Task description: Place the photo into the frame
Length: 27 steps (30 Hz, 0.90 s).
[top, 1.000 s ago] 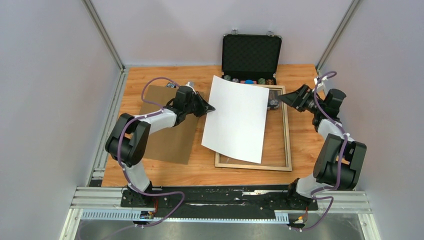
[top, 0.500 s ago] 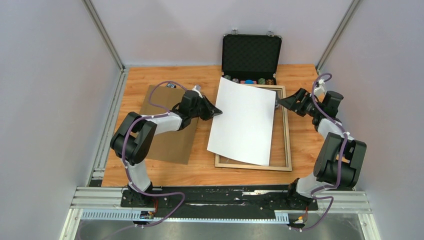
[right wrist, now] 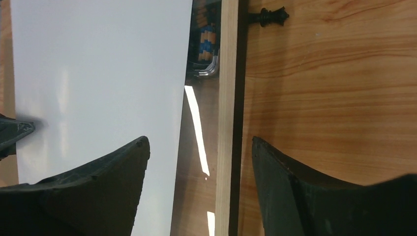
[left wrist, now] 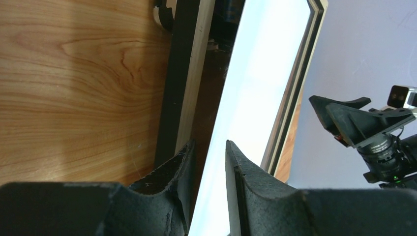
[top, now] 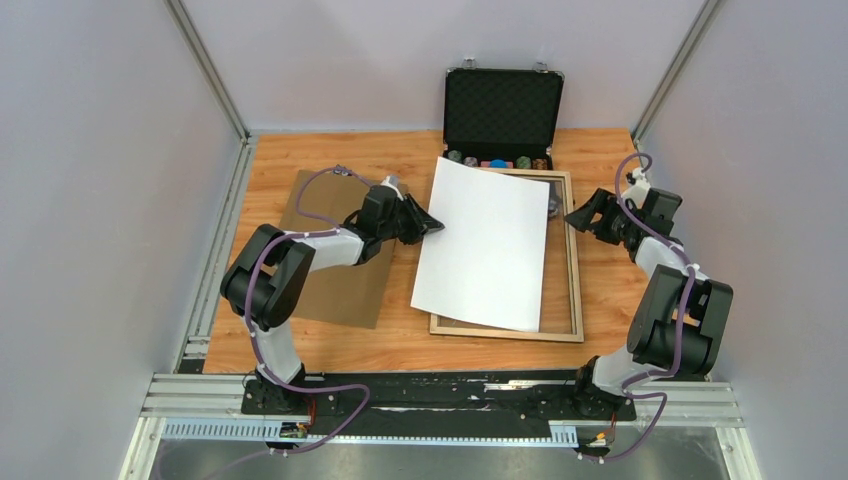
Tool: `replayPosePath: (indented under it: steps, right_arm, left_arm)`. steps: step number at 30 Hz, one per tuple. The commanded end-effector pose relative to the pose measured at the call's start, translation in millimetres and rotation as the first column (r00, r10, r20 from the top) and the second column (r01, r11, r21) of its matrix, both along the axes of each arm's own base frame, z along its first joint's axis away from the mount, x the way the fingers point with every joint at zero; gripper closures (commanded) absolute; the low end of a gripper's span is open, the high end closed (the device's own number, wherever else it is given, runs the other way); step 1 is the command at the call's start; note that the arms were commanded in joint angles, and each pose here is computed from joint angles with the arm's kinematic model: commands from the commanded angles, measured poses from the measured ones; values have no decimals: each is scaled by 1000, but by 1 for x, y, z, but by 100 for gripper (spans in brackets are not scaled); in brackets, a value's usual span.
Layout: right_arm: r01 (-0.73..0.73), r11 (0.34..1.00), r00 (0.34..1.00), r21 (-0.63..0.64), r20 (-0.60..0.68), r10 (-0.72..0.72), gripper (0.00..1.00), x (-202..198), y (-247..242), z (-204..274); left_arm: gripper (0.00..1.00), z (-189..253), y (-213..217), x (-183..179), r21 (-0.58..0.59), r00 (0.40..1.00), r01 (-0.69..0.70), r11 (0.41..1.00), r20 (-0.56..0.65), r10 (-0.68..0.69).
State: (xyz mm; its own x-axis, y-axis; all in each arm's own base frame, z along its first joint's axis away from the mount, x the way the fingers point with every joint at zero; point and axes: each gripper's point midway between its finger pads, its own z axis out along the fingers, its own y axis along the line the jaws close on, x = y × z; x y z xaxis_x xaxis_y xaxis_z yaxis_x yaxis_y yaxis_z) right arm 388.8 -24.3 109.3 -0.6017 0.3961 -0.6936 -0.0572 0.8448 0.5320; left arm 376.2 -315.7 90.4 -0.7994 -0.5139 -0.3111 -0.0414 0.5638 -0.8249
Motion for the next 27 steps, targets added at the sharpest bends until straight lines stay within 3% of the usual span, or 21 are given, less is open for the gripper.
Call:
replayPosePath:
  steps: [1,10,17,23,27]
  right_arm:
    - [-10,994,1000,-109,16,12,29,0,-11,4]
    - [-58,995,996,-86,-71,52,53,-8,-5,-22]
    - [-56,996,990,-67,-137,47,57,-10,-3,-40]
    - [-57,997,986,-52,-161,48,64,-10,-1,-46]
    - [-50,998,984,-31,-175,44,71,-11,2,-46]
  left_arm:
    - [62,25,-4,3,-46,998,-11,999,67,14]
    - [62,23,-7,2,-53,998,3,999,58,0]
    - [69,22,-5,-2,-51,999,4,999,42,-2]
    - [84,19,-2,-7,-49,1000,-5,999,8,6]
    - [100,18,-2,-9,-44,1000,-9,999,-9,9]
